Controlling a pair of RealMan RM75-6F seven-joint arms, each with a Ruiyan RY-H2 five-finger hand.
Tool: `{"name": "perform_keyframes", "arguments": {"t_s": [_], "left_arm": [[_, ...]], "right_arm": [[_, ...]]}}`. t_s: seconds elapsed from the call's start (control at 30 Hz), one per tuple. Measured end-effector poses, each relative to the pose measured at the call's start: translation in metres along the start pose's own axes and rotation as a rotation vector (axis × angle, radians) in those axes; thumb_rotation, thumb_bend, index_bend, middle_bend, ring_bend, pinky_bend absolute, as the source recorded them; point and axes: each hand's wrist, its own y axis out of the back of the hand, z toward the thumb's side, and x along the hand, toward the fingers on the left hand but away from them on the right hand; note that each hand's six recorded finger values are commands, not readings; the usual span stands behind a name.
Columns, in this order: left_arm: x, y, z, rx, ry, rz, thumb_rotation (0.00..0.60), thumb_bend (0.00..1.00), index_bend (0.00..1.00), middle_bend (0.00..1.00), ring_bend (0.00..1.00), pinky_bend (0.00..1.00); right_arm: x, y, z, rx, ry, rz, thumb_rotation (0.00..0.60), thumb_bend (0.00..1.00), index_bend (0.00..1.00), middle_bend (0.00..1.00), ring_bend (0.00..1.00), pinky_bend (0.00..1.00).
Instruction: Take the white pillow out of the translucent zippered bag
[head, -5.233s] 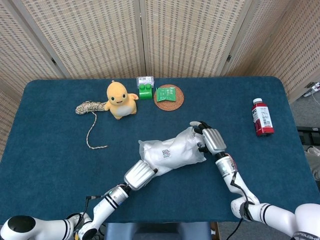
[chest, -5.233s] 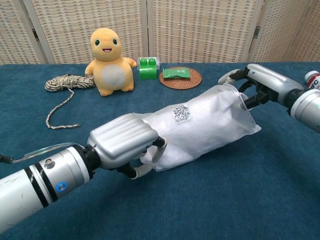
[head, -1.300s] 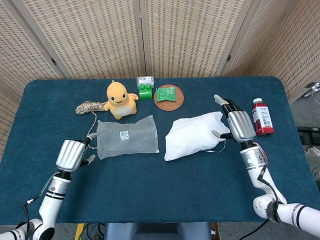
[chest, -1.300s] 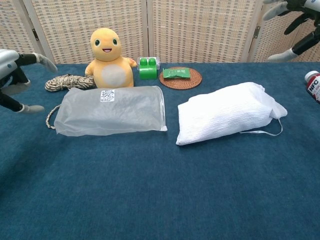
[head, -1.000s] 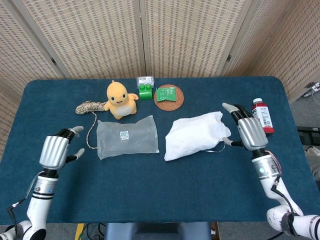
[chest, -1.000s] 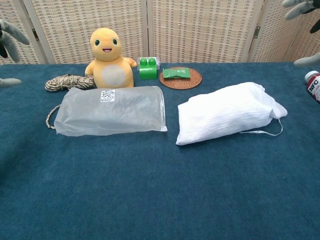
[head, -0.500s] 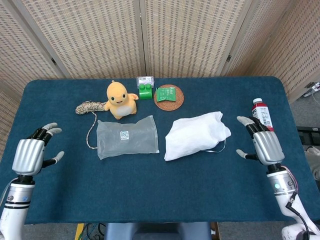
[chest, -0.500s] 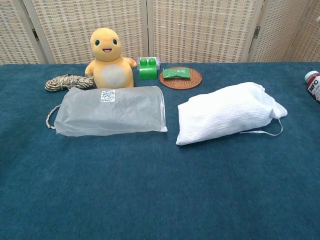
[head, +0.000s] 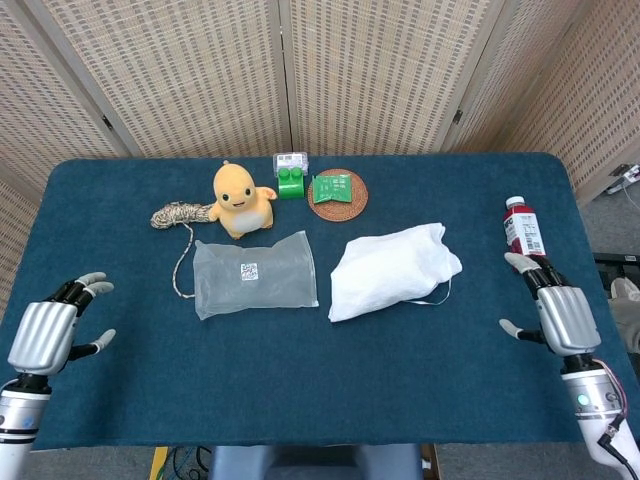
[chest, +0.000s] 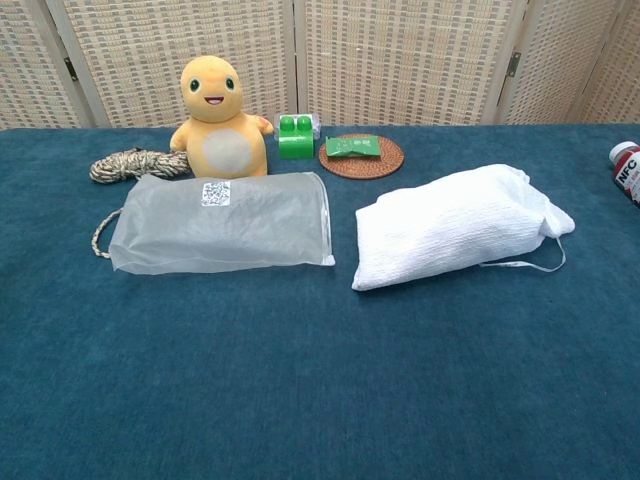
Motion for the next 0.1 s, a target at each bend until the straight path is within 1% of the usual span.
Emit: {"name": "perform_keyframes", "arguments": {"t_s": [0.1], "left_arm": [[-0.0002,-0.0005,0.0012,0.001,-0.004,-0.002,0.6,0.21,0.29,0.22,0.25,0.52]], "right_arm": [[-0.0006,0.0016,-0.0006,0.0,0.0,-0.005,0.6,0.0,0.15,0.18,0.08,0.28]]}}
